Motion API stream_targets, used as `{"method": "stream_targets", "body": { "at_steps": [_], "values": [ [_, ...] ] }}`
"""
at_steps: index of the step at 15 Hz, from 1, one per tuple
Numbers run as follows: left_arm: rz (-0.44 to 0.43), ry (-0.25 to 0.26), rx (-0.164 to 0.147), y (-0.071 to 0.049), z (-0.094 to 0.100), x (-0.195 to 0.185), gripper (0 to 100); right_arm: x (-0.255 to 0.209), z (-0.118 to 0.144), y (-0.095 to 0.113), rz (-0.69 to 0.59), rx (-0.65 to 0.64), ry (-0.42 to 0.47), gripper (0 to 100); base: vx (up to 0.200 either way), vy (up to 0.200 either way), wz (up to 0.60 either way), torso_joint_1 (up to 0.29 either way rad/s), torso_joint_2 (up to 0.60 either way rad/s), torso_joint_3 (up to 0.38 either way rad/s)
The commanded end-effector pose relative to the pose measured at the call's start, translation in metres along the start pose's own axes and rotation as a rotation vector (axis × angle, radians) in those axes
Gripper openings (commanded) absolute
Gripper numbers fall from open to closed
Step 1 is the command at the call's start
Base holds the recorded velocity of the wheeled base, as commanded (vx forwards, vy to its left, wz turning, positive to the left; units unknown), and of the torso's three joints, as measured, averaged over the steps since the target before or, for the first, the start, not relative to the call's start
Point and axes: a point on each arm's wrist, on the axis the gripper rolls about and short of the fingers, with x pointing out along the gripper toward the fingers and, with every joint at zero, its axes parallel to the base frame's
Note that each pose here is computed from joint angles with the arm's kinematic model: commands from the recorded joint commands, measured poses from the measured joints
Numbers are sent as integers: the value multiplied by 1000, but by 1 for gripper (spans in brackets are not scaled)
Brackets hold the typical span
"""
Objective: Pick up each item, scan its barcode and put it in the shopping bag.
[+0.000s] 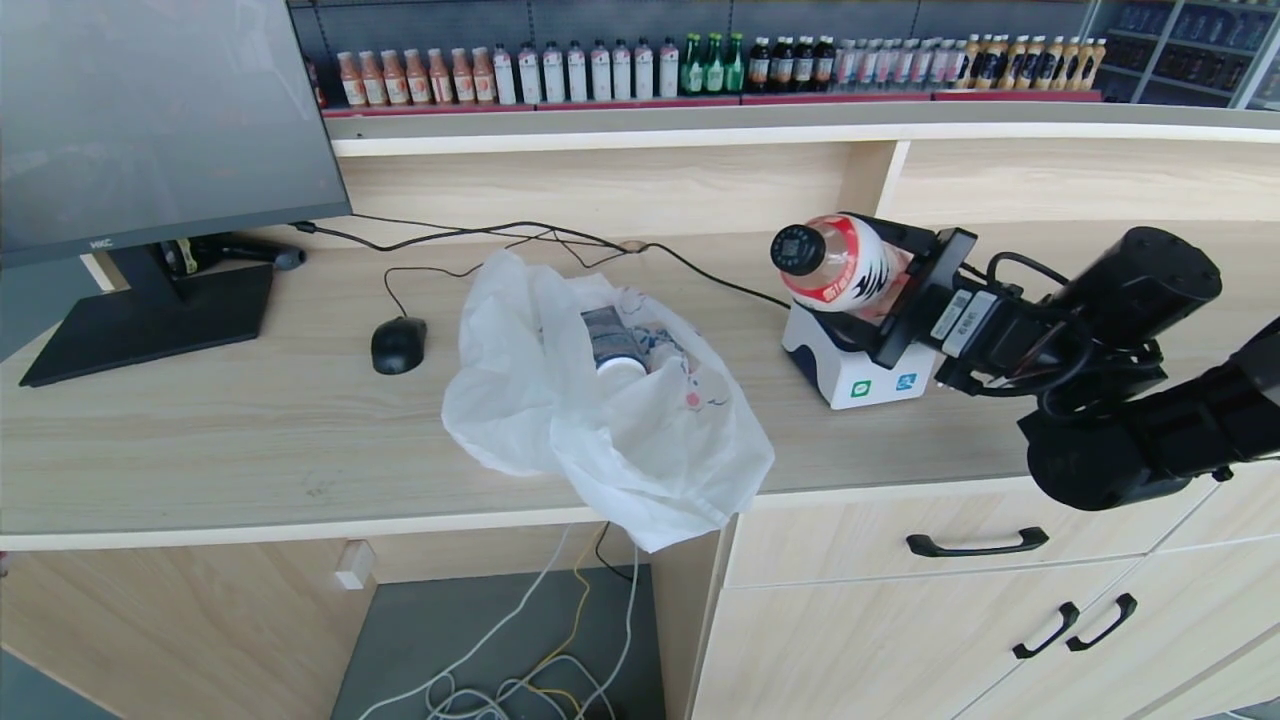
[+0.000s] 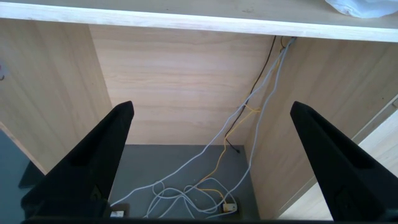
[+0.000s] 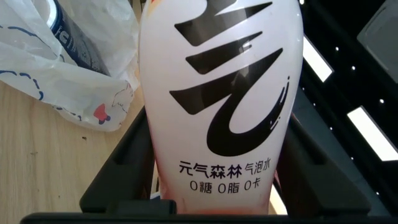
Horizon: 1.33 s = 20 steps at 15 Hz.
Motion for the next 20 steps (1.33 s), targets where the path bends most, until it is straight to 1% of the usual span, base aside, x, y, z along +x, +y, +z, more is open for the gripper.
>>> {"method": "stream_targets", "body": {
  "at_steps": [1, 6, 10, 11, 12, 13, 16, 18, 20],
  "values": [
    [0, 0, 0, 0, 0, 0, 100, 0, 0, 0, -1, 0, 1, 0, 0, 0, 0, 0, 0, 0],
    [-2, 0, 0, 0, 0, 0, 100, -1, 4, -1, -6, 18, 13, 0, 0, 0, 0, 0, 0, 0],
    [0, 0, 0, 0, 0, 0, 100, -7, 18, -13, -75, 73, 74, 0, 0, 0, 0, 0, 0, 0],
    [0, 0, 0, 0, 0, 0, 100, -10, 25, -15, -98, 104, 102, 0, 0, 0, 0, 0, 0, 0],
    [0, 0, 0, 0, 0, 0, 100, -17, 33, -9, -108, 170, 148, 0, 0, 0, 0, 0, 0, 0],
    [0, 0, 0, 0, 0, 0, 100, -20, 41, -5, -123, 225, 175, 0, 0, 0, 0, 0, 0, 0],
    [0, 0, 0, 0, 0, 0, 100, -19, 52, -12, -153, 288, 156, 0, 0, 0, 0, 0, 0, 0],
    [0, 0, 0, 0, 0, 0, 100, -19, 54, -14, -166, 335, 155, 0, 0, 0, 0, 0, 0, 0],
    [0, 0, 0, 0, 0, 0, 100, -19, 56, -16, -221, 407, 165, 0, 0, 0, 0, 0, 0, 0]
  ]
}}
